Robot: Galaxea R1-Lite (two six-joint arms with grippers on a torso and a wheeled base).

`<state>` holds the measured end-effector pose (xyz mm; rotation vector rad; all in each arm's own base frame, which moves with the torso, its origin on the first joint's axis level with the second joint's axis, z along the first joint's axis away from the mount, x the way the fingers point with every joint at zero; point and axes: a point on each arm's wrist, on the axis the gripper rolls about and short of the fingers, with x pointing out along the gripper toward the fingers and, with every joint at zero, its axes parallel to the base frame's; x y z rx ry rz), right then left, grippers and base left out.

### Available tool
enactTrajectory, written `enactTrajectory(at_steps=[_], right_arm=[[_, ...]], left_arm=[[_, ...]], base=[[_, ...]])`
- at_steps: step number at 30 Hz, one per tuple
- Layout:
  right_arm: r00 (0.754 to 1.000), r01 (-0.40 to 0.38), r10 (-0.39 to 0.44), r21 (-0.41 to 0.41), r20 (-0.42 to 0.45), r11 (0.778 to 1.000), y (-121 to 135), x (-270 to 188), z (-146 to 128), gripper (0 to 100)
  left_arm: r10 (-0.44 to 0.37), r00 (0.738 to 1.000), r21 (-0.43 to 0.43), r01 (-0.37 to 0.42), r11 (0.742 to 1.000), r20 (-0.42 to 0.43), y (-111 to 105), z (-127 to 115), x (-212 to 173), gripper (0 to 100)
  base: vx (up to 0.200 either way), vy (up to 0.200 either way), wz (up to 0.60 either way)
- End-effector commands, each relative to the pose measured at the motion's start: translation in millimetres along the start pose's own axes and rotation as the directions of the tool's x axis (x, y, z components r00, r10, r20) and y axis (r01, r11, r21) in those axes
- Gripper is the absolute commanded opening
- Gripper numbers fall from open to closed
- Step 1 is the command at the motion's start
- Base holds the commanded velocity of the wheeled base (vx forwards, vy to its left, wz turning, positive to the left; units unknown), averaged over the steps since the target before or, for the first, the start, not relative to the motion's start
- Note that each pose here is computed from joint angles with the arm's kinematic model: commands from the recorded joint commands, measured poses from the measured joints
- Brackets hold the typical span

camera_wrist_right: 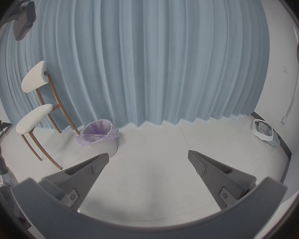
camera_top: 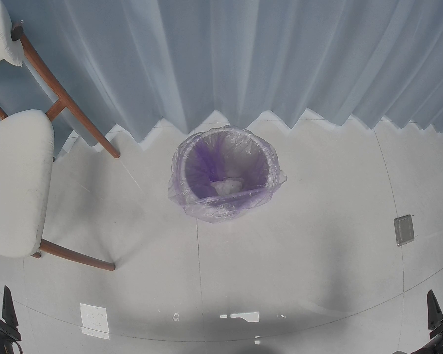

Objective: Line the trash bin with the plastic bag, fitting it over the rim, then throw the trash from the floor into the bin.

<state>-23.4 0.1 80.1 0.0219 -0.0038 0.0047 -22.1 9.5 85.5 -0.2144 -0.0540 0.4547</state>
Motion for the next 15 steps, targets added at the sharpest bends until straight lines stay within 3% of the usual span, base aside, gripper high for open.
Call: enactTrajectory(at_steps=[1,2,3,4,8,15], right_arm=[[1.0,0.006,-0.006,-0.01,-0.004,1.0,-0.2,0.4,-4.1,100],[1.0,0.006,-0.006,-0.01,-0.004,1.0,-0.2,0.4,-4.1,100],[1.0,0.003,-0.003,-0.017,-0.004,1.0,-0.2,0.5,-4.4,100],[1.0,-0.005,0.004,-0.023,-0.005,1.0,0.0,0.5,-4.5,100],[1.0,-0.015,0.015,-0.028,-0.006,0.999,0.2,0.5,-4.5,100],[1.0,-0.014,0.014,-0.026,-0.006,1.0,0.2,0.5,-4.5,100]], left_arm=[[-0.325,0.945,0.178,0.326,0.928,-0.036,-4.2,-7.1,-3.9,100],[-0.325,0.945,0.178,0.326,0.928,-0.036,-4.2,-7.1,-3.9,100],[-0.43,0.9,0.177,0.436,0.882,-0.073,-6.4,-9.0,-4.9,100],[-0.466,0.879,0.192,0.477,0.858,-0.101,-6.8,-11.2,-5.3,100],[-0.434,0.895,0.176,0.445,0.878,-0.1,-6.0,-11.6,-5.0,100],[-0.436,0.895,0.181,0.447,0.876,-0.099,-6.1,-11.5,-5.0,100]], base=[[0.0,0.0,0.0],[0.0,0.0,0.0],[0.0,0.0,0.0],[0.0,0.0,0.0],[0.0,0.0,0.0],[0.0,0.0,0.0]])
